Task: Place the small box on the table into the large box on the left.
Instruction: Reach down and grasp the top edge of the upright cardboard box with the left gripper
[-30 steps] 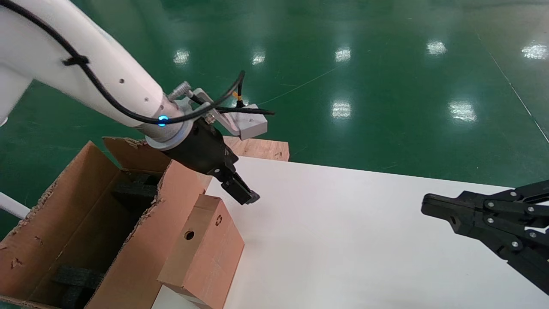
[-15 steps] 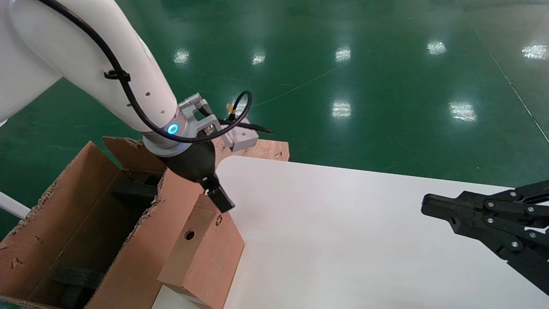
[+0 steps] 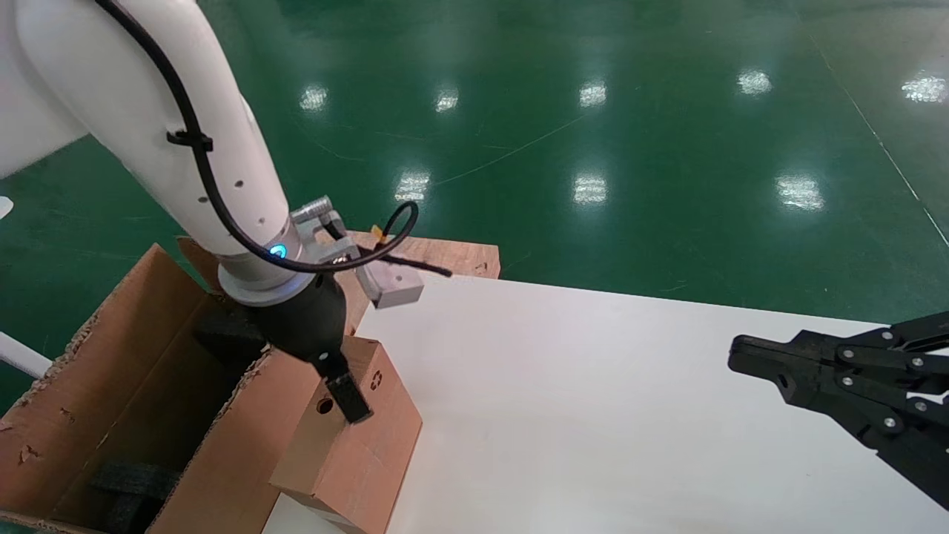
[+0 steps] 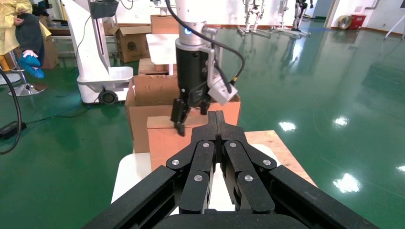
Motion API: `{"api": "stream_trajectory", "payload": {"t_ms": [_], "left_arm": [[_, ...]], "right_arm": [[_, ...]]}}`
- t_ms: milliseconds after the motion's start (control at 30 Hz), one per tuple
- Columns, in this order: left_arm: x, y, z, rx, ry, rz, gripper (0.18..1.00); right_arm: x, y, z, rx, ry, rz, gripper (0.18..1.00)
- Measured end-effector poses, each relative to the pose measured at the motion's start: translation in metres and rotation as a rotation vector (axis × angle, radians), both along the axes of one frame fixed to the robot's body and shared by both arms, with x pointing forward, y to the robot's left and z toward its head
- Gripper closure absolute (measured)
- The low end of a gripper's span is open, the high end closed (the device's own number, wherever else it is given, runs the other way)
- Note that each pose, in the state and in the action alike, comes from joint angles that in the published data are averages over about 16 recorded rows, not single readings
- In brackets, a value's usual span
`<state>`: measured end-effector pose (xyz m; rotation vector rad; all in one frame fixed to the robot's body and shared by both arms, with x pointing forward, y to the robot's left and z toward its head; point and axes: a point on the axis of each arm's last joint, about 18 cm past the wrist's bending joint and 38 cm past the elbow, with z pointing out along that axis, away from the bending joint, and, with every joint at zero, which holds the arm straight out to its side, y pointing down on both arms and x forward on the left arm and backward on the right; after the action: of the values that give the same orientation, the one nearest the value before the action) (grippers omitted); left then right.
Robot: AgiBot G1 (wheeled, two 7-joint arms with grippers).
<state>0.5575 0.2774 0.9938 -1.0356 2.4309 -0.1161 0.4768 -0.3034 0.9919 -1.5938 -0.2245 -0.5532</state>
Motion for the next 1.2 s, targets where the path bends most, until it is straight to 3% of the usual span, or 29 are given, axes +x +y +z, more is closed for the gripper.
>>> {"api": "stream_trajectory", "payload": {"t_ms": [267, 667, 867, 1200], "left_arm": [[-0.003, 0.002, -0.011, -0.008, 0.045, 0.014, 0.183], [-0.003, 0.002, -0.015, -0.018, 0.053, 0.019, 0.183], [-0.003, 0.002, -0.014, -0.015, 0.051, 0.019, 0.183], [-0.003, 0.003, -0.014, -0.011, 0.049, 0.019, 0.183]], "right_arm": [[0.000, 0.000, 0.000, 0.000, 0.000, 0.000, 0.988], [0.000, 0.000, 0.000, 0.000, 0.000, 0.000, 0.963], [0.000, 0.000, 0.000, 0.000, 0.000, 0.000, 0.912], [0.000, 0.000, 0.000, 0.000, 0.000, 0.000, 0.732]]}}
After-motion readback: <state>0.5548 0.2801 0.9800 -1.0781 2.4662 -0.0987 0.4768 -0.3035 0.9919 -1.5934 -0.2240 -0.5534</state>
